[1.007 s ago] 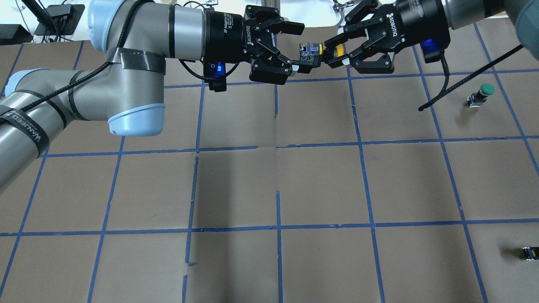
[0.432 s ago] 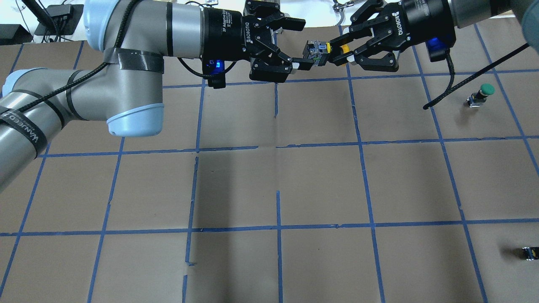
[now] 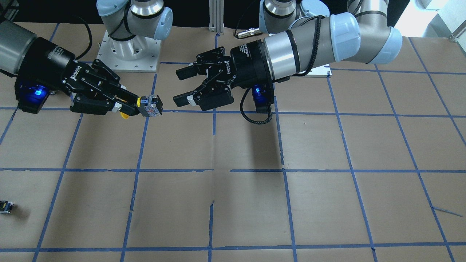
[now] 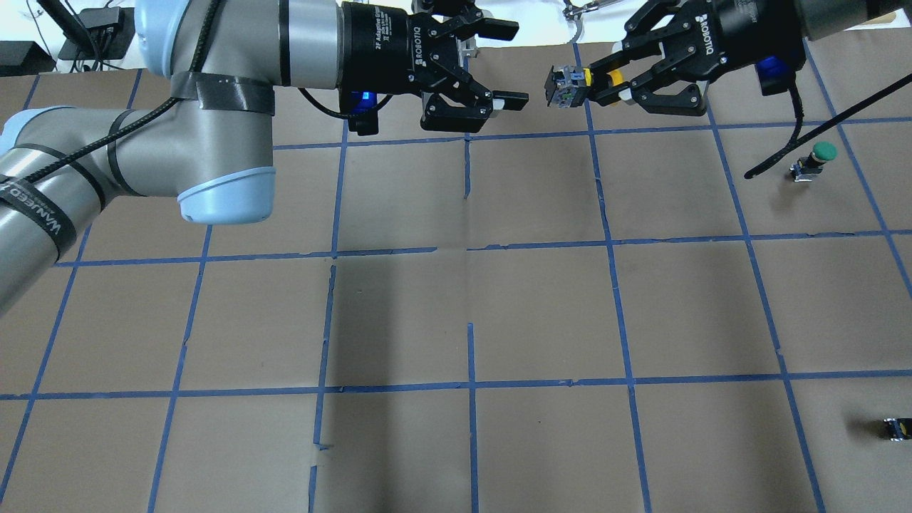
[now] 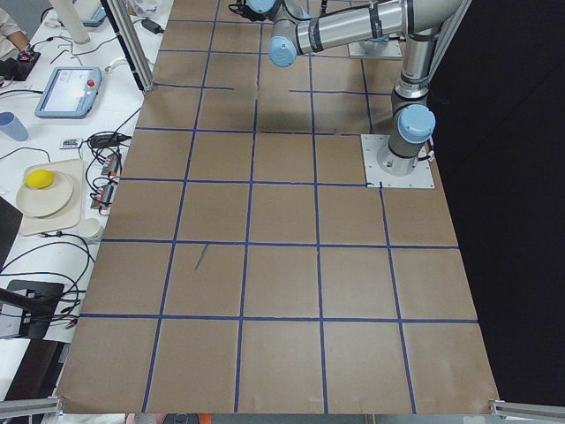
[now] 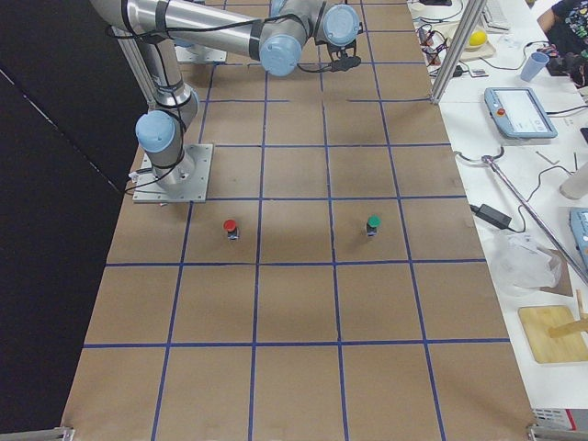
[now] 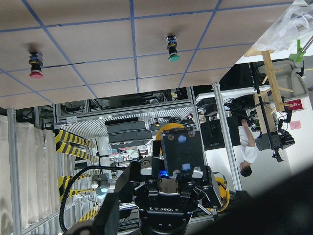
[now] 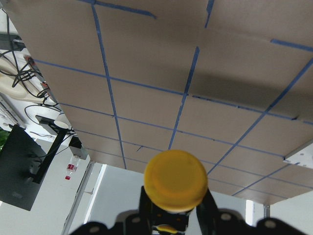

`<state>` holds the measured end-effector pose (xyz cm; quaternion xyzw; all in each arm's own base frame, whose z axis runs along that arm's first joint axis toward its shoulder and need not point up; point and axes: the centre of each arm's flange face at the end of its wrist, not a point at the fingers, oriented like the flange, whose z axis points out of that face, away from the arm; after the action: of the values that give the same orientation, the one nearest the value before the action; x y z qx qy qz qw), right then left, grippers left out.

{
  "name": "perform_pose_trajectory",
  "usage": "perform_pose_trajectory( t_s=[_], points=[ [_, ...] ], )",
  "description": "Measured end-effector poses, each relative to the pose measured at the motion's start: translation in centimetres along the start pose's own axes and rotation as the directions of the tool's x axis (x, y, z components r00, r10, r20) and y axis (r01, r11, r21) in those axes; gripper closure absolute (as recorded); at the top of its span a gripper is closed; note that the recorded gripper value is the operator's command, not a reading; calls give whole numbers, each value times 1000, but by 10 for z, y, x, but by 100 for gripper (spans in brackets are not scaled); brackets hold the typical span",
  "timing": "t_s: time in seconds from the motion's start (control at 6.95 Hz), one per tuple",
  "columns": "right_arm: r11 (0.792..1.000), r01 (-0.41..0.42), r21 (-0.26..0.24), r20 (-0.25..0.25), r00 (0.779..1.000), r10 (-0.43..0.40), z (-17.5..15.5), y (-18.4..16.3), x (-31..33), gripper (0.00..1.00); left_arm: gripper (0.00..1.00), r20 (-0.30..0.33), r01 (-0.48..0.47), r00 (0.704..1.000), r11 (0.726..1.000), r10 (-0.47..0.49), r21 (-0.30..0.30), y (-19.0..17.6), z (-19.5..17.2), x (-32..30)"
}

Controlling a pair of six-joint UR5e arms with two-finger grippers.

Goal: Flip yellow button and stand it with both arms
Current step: 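Open the left gripper and pull the button away with the right gripper, then carry the yellow button beside the green button while the left arm withdraws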

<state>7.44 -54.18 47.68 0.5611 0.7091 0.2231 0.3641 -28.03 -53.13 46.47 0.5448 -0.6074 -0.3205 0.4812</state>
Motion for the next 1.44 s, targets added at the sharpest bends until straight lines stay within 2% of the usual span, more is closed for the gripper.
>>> perform_pose_trajectory(
  t_s=[0.14, 0.29, 0.43, 0.58, 0.72, 0.86, 1.01, 1.15, 1.29, 1.44],
  points=[
    [994, 82, 73, -43, 996, -79, -3, -6, 3, 98, 12, -8, -55, 998, 998, 55, 28, -4, 1, 3],
    [972, 182, 148, -114, 980, -166, -7, -14, 7, 98, 7, -11, -107, 994, 993, 108, 57, -9, 4, 5],
    [934, 290, 210, -204, 947, -248, -11, -24, 12, 99, 4, -10, -148, 989, 985, 150, 92, -12, 8, 5],
    [867, 429, 252, -326, 882, -341, -17, -35, 18, 99, 3, -4, -190, 981, 971, 193, 145, -16, 14, 4],
    [778, 569, 266, -449, 787, -422, -27, -48, 22, 99, 2, 5, -231, 972, 953, 234, 195, -19, 18, 3],
    [685, 679, 265, -550, 690, -471, -42, -62, 24, 99, 2, 16, -269, 962, 933, 274, 237, -22, 21, 2],
    [598, 758, 259, -631, 602, -490, -59, -78, 26, 99, 2, 45, -322, 945, 903, 323, 286, -24, 27, -1],
    [530, 808, 258, -695, 536, -479, -73, -93, 27, 99, 2, 105, -381, 924, 862, 368, 335, -26, 36, -8],
    [482, 830, 282, -745, 506, -435, -80, -110, 31, 98, 2, 192, -447, 895, 813, 403, 373, -31, 43, -16],
    [454, 828, 330, -773, 513, -373, -80, -131, 40, 98, 2, 290, -517, 855, 761, 431, 393, -32, 45, -20]
  ],
)
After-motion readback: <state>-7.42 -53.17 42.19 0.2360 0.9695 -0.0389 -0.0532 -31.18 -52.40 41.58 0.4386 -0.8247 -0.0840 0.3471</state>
